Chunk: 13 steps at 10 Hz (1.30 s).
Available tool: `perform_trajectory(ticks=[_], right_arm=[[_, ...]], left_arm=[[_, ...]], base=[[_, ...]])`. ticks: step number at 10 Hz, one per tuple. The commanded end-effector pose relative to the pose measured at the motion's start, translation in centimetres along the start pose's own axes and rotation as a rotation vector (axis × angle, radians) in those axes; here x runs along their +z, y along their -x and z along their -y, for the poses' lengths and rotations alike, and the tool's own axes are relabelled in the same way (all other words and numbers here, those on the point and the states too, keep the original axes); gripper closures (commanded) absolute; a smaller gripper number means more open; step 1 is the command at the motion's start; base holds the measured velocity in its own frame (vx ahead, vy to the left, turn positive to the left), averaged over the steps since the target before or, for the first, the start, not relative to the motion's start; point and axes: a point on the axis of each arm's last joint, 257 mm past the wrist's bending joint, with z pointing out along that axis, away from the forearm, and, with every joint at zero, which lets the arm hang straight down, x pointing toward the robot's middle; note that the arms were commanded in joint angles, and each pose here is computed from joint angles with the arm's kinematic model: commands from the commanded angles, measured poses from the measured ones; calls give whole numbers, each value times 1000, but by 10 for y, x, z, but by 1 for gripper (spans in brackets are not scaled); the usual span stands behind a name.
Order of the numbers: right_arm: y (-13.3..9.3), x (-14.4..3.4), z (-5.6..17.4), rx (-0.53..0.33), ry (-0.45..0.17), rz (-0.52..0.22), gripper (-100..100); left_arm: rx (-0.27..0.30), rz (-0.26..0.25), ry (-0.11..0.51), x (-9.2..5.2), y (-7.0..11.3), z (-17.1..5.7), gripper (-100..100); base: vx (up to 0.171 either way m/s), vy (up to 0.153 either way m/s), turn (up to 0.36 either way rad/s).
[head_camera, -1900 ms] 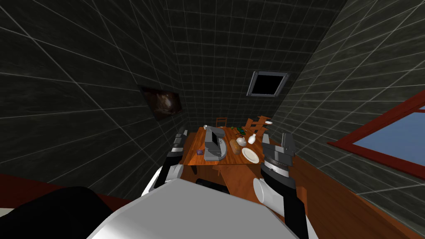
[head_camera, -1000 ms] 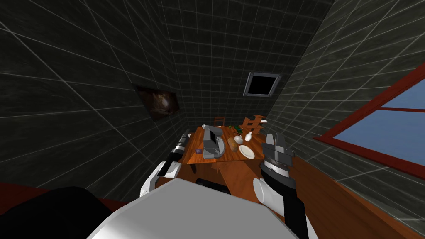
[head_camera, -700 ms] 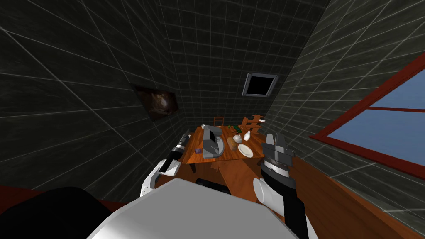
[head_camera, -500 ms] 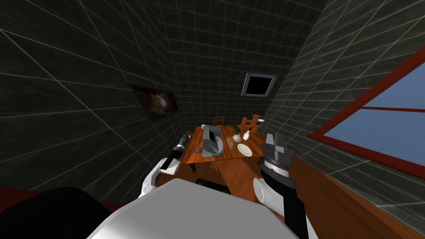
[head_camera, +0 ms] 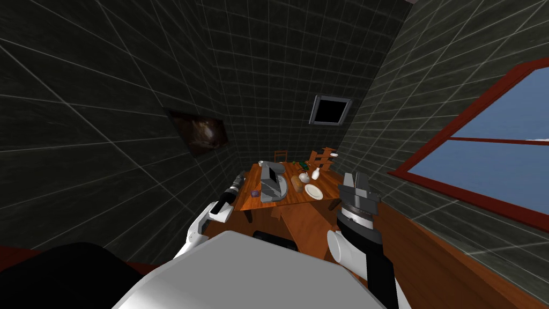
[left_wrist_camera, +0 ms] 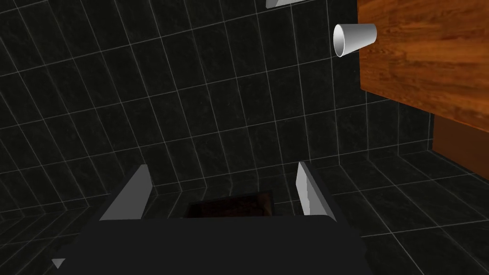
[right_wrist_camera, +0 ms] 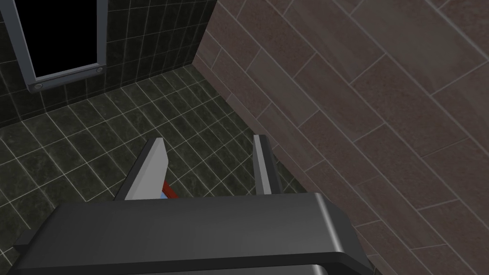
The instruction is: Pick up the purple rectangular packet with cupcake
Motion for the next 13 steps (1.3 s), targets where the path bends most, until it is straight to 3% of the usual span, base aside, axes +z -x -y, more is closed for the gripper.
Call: perform_trajectory(ticks=[1, 6, 8, 13], right_arm=[[0, 0, 0, 0, 0, 0, 0], [0, 0, 0, 0, 0, 0, 0], [0, 0, 0, 0, 0, 0, 0], [0, 0, 0, 0, 0, 0, 0]], left_arm=[[-9, 5, 59, 6, 7, -19, -100], [-33, 33, 208, 15, 26, -65, -100], [-33, 39, 239, 13, 27, -73, -100], [-79, 106, 426, 17, 59, -127, -100]], base=[[-30, -6, -82], [-26, -6, -52], [-18, -2, -29], [-27, -5, -87]])
